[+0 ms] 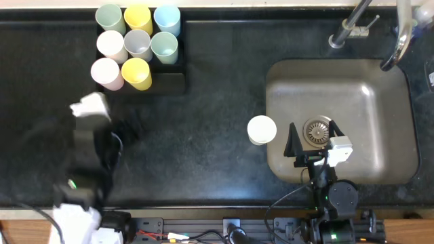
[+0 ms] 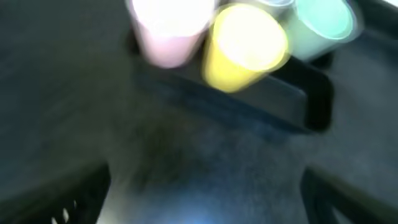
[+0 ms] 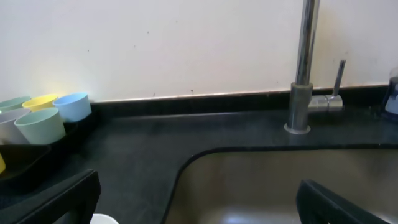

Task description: Store Cups

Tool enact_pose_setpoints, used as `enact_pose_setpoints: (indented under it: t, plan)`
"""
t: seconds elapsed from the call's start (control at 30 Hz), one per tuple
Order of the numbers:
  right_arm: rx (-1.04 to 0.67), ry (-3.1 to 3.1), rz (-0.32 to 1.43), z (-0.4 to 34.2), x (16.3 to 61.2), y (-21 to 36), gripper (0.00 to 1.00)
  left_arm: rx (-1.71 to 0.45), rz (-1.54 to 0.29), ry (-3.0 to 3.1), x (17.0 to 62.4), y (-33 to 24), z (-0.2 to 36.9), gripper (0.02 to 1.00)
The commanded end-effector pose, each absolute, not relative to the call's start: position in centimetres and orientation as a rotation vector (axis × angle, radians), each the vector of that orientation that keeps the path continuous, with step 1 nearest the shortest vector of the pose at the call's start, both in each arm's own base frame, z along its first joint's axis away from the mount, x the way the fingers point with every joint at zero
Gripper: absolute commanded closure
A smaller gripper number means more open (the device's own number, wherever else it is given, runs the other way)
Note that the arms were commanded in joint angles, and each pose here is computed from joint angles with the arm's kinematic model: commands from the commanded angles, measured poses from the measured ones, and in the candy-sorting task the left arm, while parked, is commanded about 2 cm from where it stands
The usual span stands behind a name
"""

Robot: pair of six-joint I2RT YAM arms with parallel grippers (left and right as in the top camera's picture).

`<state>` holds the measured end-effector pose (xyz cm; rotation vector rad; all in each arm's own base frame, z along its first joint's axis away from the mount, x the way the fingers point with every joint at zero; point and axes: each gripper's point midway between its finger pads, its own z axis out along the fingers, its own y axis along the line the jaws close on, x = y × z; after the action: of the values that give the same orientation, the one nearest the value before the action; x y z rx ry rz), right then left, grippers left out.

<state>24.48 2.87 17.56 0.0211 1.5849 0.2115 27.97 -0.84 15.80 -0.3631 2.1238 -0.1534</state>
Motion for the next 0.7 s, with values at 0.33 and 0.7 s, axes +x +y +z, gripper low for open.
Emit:
enact_pose_setpoints:
  t: [0.33,0.7]
  plan:
    - [0.031,1.586,0.208,17.2,24.5,2.7,0.005,0.053,-0.08,1.655,25.0,-2.3,16.3,0.02]
    - [0.031,1.586,0.208,17.2,24.5,2.7,0.003,0.117,-0.027,1.645,24.5,-2.3,15.6,0.02]
